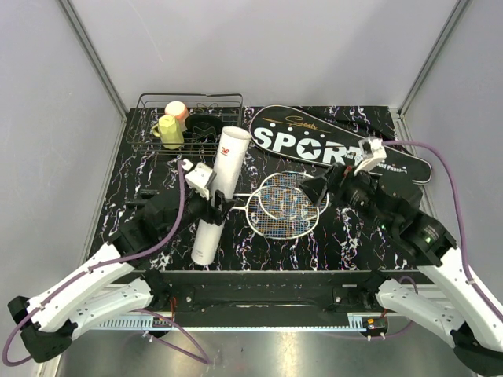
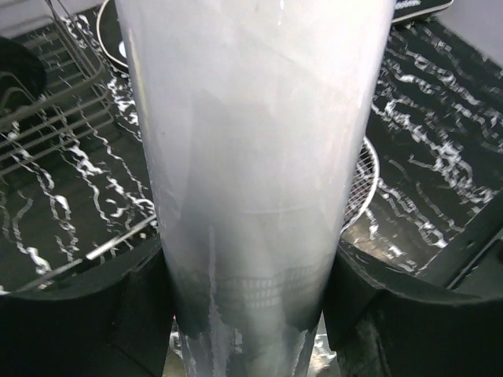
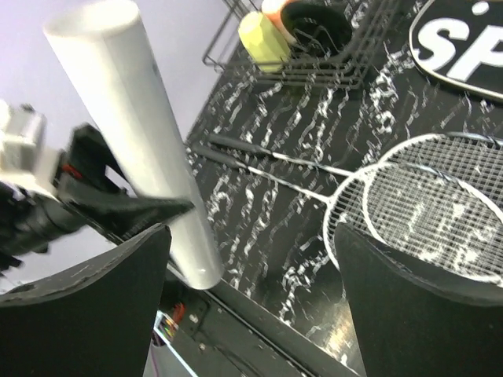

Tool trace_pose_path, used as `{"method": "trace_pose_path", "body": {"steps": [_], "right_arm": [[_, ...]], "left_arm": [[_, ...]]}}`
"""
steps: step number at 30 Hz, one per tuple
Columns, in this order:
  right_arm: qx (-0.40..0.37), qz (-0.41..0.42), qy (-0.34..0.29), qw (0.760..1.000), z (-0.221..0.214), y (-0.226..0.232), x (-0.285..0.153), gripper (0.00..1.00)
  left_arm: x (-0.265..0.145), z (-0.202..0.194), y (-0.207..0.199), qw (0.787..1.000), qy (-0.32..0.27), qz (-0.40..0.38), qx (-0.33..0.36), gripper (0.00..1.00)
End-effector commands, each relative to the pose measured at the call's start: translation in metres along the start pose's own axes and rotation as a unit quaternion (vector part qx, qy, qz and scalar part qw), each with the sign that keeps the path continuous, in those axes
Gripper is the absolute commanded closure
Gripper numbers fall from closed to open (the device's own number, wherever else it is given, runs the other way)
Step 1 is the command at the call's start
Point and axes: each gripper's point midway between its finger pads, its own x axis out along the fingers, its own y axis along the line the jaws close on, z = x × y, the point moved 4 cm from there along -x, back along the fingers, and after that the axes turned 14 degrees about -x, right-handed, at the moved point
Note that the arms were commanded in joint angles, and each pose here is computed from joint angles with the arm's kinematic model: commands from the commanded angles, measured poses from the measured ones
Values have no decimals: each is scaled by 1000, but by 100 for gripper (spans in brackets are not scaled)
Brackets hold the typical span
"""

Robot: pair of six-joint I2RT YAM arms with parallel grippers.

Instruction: Pack up the badminton gear

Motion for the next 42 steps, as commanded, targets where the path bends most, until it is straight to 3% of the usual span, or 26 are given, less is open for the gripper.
{"method": "trace_pose_path", "body": {"steps": [1, 8, 11, 13, 16, 18, 20, 21, 22, 24, 25, 28, 32, 36, 39, 42], "right_arm": [[-34, -5, 72, 997, -55, -20, 9, 6], [-23, 2, 177, 984, -113, -31, 35, 7], [-10, 80, 196, 977, -126, -14, 38, 7], [-1, 97, 191, 977, -129, -10, 38, 7], [6, 44, 166, 985, -125, -23, 30, 6], [-2, 5, 159, 987, -122, -33, 24, 6], [-4, -8, 164, 986, -122, -37, 21, 6], [-3, -10, 172, 985, -126, -37, 20, 6], [-2, -10, 174, 985, -127, -38, 20, 6], [4, -7, 178, 984, -131, -38, 20, 6], [5, -6, 178, 984, -132, -38, 21, 6], [9, 2, 188, 982, -136, -36, 24, 6], [9, 6, 201, 980, -143, -36, 26, 6], [6, -2, 207, 978, -149, -41, 27, 6], [6, -2, 212, 977, -152, -42, 30, 6], [4, 2, 216, 976, -154, -41, 31, 6]], "left_arm": [[-1, 27, -15, 987, -64, -8, -147, 90], [0, 13, -5, 955, -101, 17, -280, 82], [3, 8, -10, 941, -104, -4, -323, 74], [8, 10, -12, 934, -103, -8, -341, 71], [23, 24, -23, 940, -86, -29, -328, 69], [38, 9, -10, 941, -41, 42, -334, 77], [35, 4, 16, 900, -72, 123, -412, 74], [33, 1, 28, 879, -96, 141, -445, 66], [36, -27, 41, 842, -103, 163, -503, 63], [30, -27, 53, 796, -160, 140, -567, 60], [31, -45, 69, 754, -173, 163, -612, 60], [15, -65, 104, 676, -225, 224, -665, 56], [-31, -81, 149, 608, -335, 321, -644, 42], [-70, -98, 178, 535, -403, 394, -629, 40], [-77, -92, 188, 522, -434, 395, -620, 42], [-61, -67, 197, 539, -447, 360, -616, 44]]}}
